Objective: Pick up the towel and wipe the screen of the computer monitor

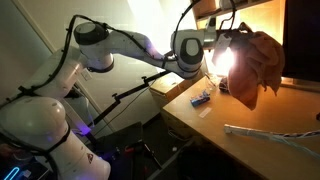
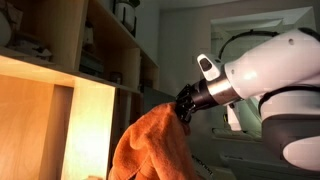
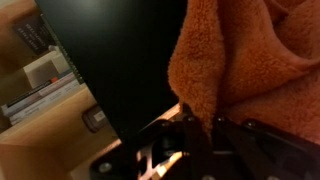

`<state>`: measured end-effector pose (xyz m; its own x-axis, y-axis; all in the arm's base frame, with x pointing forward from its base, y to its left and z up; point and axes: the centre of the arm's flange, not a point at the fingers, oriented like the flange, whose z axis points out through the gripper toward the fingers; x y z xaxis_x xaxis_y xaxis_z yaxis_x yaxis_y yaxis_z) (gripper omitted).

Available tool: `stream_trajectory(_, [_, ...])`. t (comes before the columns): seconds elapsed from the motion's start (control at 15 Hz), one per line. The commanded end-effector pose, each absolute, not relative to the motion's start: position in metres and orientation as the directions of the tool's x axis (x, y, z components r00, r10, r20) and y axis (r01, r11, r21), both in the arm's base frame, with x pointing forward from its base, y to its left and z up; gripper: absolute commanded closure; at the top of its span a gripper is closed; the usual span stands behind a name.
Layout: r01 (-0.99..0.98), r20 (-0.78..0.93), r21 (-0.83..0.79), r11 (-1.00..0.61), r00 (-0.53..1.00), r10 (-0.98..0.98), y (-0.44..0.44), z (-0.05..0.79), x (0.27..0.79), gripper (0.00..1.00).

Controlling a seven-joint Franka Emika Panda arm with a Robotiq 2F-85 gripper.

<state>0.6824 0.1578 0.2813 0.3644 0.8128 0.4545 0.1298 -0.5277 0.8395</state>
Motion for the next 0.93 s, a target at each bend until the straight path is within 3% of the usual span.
stream_trajectory(0.0, [0.010, 0.494, 0.850, -0.527, 0.336, 0.802, 0.153, 0.321, 0.672, 0.98])
stream_trajectory(0.87, [-0.275, 0.572, 0.817, -0.507, 0.273, 0.773, 0.115, 0.411, 0.662, 0.98])
